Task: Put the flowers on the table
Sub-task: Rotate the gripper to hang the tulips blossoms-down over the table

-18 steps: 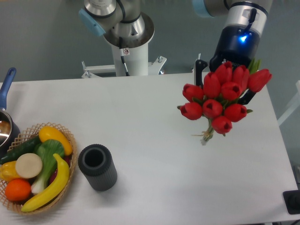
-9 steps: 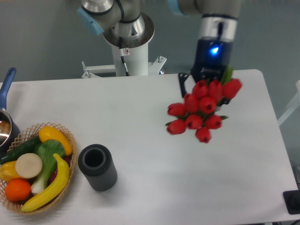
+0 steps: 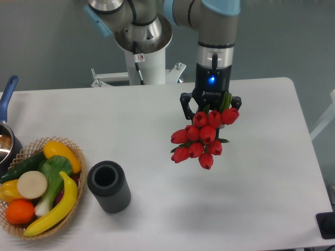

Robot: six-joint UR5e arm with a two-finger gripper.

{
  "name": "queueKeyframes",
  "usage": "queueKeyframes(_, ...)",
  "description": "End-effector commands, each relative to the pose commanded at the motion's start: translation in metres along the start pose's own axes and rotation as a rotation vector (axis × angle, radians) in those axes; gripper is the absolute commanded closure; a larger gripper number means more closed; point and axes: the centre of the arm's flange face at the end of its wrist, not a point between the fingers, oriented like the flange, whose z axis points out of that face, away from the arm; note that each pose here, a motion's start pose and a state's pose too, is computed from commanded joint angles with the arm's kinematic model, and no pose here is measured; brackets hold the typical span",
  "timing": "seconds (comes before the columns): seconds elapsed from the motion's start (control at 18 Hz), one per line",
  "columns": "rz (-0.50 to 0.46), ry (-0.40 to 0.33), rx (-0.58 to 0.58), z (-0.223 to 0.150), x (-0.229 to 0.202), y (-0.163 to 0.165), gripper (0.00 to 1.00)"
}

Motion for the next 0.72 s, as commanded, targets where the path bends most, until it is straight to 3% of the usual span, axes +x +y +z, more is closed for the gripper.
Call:
queueKeyframes(0.28, 0.026, 0.015, -0.182, 0.026, -0.002, 0.022, 0.50)
queueKeyframes(0.72, 0.014, 0.020, -0.329, 0.085, -0.028, 0.035, 0.49)
